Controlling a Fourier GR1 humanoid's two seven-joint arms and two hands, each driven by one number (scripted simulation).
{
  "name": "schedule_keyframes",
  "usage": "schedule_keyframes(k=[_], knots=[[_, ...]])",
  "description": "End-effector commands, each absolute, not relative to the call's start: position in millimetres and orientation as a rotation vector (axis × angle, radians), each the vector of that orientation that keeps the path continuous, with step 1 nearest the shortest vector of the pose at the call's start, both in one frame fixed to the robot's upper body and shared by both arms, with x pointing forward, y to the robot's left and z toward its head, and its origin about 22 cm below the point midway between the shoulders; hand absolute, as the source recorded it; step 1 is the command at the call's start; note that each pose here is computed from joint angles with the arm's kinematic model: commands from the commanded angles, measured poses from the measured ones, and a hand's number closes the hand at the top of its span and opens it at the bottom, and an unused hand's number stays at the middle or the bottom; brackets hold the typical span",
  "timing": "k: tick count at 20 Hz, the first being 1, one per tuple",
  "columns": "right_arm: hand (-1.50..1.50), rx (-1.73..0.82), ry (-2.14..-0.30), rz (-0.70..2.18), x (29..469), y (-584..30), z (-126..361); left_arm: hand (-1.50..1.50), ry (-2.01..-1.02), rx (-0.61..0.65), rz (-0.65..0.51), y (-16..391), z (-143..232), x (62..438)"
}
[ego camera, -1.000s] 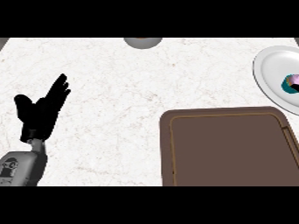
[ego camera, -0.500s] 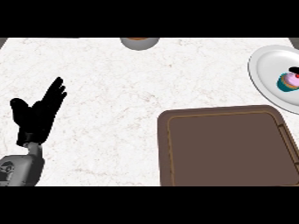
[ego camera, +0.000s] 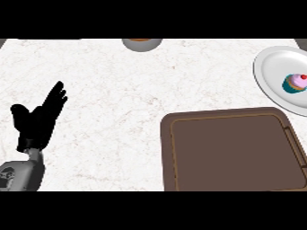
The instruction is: Pick the cupcake from the tray and place it in the plate
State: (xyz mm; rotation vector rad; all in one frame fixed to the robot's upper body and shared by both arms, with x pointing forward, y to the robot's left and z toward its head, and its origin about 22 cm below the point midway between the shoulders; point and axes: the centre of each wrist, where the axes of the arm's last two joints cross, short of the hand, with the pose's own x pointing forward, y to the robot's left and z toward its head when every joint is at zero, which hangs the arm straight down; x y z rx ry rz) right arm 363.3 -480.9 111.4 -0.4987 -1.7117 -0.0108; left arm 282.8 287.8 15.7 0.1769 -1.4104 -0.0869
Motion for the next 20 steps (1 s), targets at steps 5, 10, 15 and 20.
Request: schedule_keyframes(k=[5,10,15,20], knots=[[-1.50,-0.479,-1.750,-0.028,325,-522,105,0.00,-1.411,0.155,-0.093,298,26,289],[-1.50,-0.516,-1.738,-0.014,327,-527,118,0.00,-1.403,0.158,-0.110,278,32,303],[-1.50,-0.549,-1.730,-0.040,299,-548,106,0.00,-1.410,0.182,-0.104,279,25,285],[-1.50,-0.583,-1.692,-0.005,272,-567,100,0.00,-1.422,0.159,-0.105,285,23,287]])
